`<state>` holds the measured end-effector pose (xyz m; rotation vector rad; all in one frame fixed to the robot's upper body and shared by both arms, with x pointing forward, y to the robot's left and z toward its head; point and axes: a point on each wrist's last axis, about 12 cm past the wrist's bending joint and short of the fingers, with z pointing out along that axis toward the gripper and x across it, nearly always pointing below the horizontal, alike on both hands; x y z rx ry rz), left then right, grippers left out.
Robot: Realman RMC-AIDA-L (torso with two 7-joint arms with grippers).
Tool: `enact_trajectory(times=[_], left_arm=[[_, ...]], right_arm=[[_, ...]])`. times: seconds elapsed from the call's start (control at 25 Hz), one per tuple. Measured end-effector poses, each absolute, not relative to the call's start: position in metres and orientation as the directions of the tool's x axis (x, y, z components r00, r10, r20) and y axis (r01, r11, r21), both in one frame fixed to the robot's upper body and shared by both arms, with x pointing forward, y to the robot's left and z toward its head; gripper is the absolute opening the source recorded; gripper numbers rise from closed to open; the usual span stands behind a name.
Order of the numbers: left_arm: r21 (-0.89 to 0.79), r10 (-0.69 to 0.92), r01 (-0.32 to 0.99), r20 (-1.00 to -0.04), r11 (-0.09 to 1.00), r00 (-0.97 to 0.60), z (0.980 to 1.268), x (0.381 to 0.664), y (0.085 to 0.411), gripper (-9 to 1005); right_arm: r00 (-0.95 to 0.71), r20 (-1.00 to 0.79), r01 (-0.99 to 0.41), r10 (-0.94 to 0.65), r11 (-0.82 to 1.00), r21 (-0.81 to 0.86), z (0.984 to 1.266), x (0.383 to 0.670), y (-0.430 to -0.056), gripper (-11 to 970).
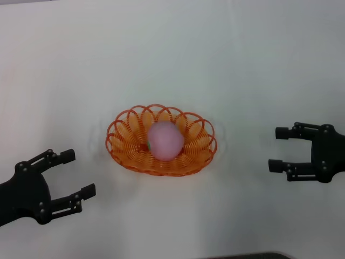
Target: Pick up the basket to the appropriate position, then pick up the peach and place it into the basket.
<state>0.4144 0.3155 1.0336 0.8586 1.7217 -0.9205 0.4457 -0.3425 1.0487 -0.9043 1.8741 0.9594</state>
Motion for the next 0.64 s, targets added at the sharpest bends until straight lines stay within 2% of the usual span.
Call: enact_trajectory(times=[0.64], left_arm=[[-0.195,0.129,0.857,-0.949,0.477,-0.288,1.0336,0.4173,0.3153,883]], right_arm=[[-0.390,-0.887,-0.862,-0.248,0.436,0.257,1.0493,0.4483,-0.3409,876]])
